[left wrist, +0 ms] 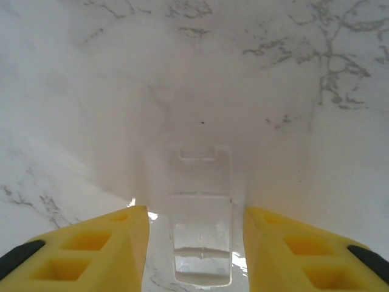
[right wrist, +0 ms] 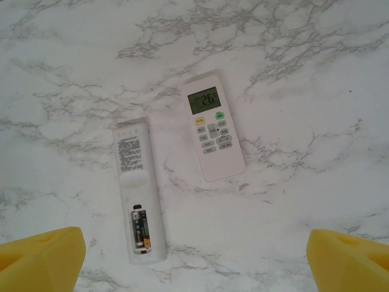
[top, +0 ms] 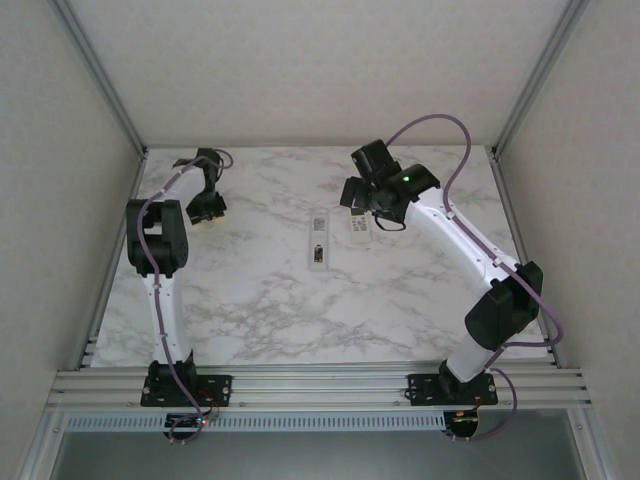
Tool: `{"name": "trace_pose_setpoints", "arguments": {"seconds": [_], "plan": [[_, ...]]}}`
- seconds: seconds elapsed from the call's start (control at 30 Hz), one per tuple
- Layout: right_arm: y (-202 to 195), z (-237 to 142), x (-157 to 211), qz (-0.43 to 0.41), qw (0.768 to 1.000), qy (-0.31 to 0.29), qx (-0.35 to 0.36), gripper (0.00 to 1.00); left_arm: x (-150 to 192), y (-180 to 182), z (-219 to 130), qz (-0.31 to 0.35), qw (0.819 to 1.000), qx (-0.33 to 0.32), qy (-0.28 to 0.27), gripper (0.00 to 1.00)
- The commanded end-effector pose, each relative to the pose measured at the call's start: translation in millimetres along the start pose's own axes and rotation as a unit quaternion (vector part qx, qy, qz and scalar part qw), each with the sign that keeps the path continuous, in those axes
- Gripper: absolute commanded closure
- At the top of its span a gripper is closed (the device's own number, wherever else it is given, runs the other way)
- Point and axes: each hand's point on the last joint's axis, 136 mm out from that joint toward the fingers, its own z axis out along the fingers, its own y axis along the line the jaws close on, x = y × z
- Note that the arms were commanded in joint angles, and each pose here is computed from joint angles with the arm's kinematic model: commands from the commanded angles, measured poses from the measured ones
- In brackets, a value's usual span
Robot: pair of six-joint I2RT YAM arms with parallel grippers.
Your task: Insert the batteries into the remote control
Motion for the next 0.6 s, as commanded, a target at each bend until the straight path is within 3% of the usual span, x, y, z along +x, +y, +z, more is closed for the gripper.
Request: {"name": "trace_pose_setpoints", "arguments": {"seconds": [0.0, 0.3, 0.57], "plan": [[-0.6, -1.2, -5.2, 0.003, 1.000, 0.000, 0.006, 0.06, 20.3, 9.5, 19.9, 0.009, 0.999, -0.025, 0.045, 0.59], [0.6, -9.2, -12.0, 0.005, 1.000, -0.003, 0.005, 0.05, 37.9, -6.8, 28.0, -0.013, 0.997, 0.040, 0.072, 0.71], [12.4, -12.4, -21.7, 0.027, 0.999, 0.006, -0.024, 0.05, 16.9, -22.7, -13.5, -0.031, 0.990, 0.128, 0.040, 0.78]]}}
